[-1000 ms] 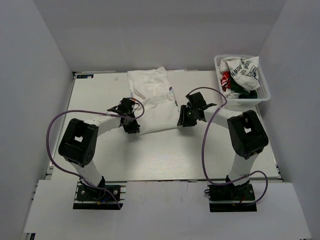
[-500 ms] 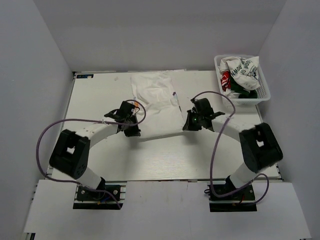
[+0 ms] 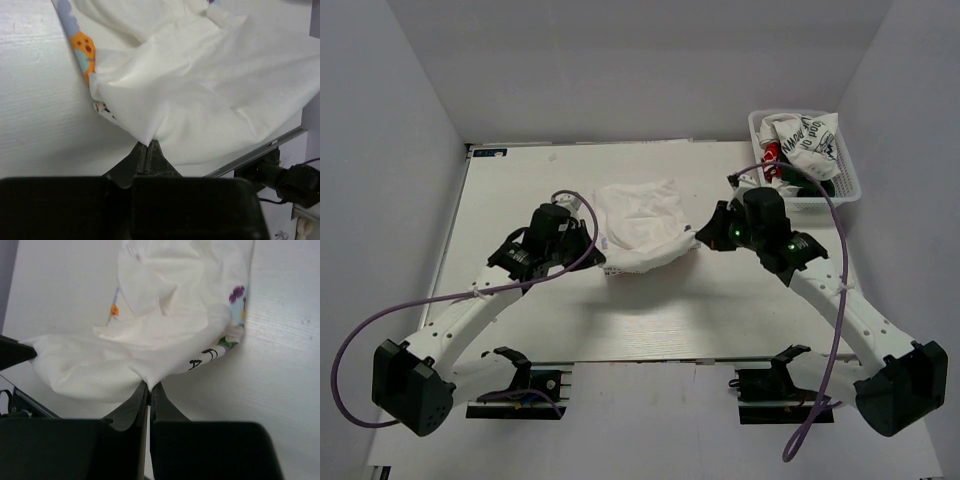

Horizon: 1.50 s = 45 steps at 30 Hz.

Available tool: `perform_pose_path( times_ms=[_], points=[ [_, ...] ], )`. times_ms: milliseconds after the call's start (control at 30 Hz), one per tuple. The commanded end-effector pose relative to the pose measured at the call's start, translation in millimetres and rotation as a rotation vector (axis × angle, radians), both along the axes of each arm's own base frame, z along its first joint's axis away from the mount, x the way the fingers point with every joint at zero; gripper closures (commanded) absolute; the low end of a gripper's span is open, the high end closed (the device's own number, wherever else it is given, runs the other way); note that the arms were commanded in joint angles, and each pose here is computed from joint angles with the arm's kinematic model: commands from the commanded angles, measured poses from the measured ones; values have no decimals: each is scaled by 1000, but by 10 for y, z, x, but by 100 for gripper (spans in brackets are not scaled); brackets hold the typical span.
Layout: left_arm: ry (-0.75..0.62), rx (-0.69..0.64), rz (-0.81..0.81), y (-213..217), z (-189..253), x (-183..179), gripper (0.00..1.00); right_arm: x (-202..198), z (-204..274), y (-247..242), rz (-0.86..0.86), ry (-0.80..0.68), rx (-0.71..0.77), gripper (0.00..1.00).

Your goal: Fold and stack the t-shirts

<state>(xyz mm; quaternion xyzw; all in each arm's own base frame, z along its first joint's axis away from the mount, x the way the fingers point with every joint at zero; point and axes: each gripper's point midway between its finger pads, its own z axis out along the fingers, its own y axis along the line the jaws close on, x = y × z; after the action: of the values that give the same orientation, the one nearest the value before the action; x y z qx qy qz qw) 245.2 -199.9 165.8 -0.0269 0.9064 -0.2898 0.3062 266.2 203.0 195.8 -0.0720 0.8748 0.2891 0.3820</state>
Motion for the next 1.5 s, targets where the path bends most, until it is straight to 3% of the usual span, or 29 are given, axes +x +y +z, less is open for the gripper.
perform_pose_path(
  times_ms=[0, 167, 200, 300, 400, 467, 567, 633, 667, 700, 767, 800, 833, 933, 1033, 1067, 1200, 1233, 1267, 1300, 1333, 1400, 1467],
  points=[
    [-117, -14, 50, -20, 402, 263, 100, 272, 513, 53, -46, -108, 50, 100],
    [-161, 58, 167, 51, 610, 769, 100, 736, 477, 177, -109, -75, 27, 100],
    [-172, 75, 194, 26, 659, 942, 100, 870, 716, 190, -129, -127, 43, 100],
    [-186, 142, 258, 91, 692, 1312, 100, 1241, 796, 199, -169, -142, 30, 100],
    [-194, 168, 284, 129, 755, 1616, 100, 1570, 559, 256, -170, -88, -14, 100],
    [-119, 224, 303, 185, 452, 1785, 100, 1713, 623, 295, -166, -92, -7, 100],
    [-119, 243, 373, 343, 387, 2167, 100, 2118, 288, 364, -149, -13, -24, 100],
    [-142, 239, 395, 441, 366, 2412, 100, 2291, 437, 390, -150, -41, 2, 100],
    [-158, 209, 387, 405, 459, 2534, 100, 2421, 157, 380, -159, 4, -13, 100],
    [-121, 230, 372, 395, 212, 2660, 100, 2494, 132, 381, -161, 0, -12, 100],
    [-148, 211, 365, 367, 252, 2919, 100, 2764, 245, 416, -156, -65, 22, 100],
    [-147, 221, 361, 414, 181, 3028, 100, 2852, 73, 456, -133, -54, 20, 100],
    [-144, 232, 353, 432, 55, 3193, 100, 3084, 290, 485, -125, -132, 54, 100],
    [-199, 222, 359, 501, 48, 3469, 100, 3271, 130, 667, -32, -182, 101, 100],
    [-276, 165, 346, 543, 90, 3812, 100, 3621, 249, 777, -20, -352, 145, 100],
    [-270, 160, 337, 504, -99, 3915, 100, 3720, 320, 793, -13, -423, 161, 100],
    [-332, 136, 350, 617, -174, 4262, 100, 4041, -59, 809, -46, -519, 170, 100],
    [-342, 147, 352, 622, -262, 4358, 93, 4138, -144, 804, -63, -538, 174, 100],
    [-349, 144, 380, 721, -253, 4421, 77, 4199, -334, 825, -54, -539, 184, 56],
    [-374, 135, 383, 714, -199, 4469, 47, 4273, 23, 820, -54, -613, 221, 10],
    [-391, 108, 362, 716, -123, 4492, 1, 4272, -24, 821, -38, -588, 243, 10],
    [-448, 80, 353, 693, 222, 4448, 0, 4187, -114, 832, -13, -547, 250, 10],
    [-506, 69, 354, 709, 532, 4367, 0, 3994, 568, 828, 17, -661, 236, 10]
  ],
)
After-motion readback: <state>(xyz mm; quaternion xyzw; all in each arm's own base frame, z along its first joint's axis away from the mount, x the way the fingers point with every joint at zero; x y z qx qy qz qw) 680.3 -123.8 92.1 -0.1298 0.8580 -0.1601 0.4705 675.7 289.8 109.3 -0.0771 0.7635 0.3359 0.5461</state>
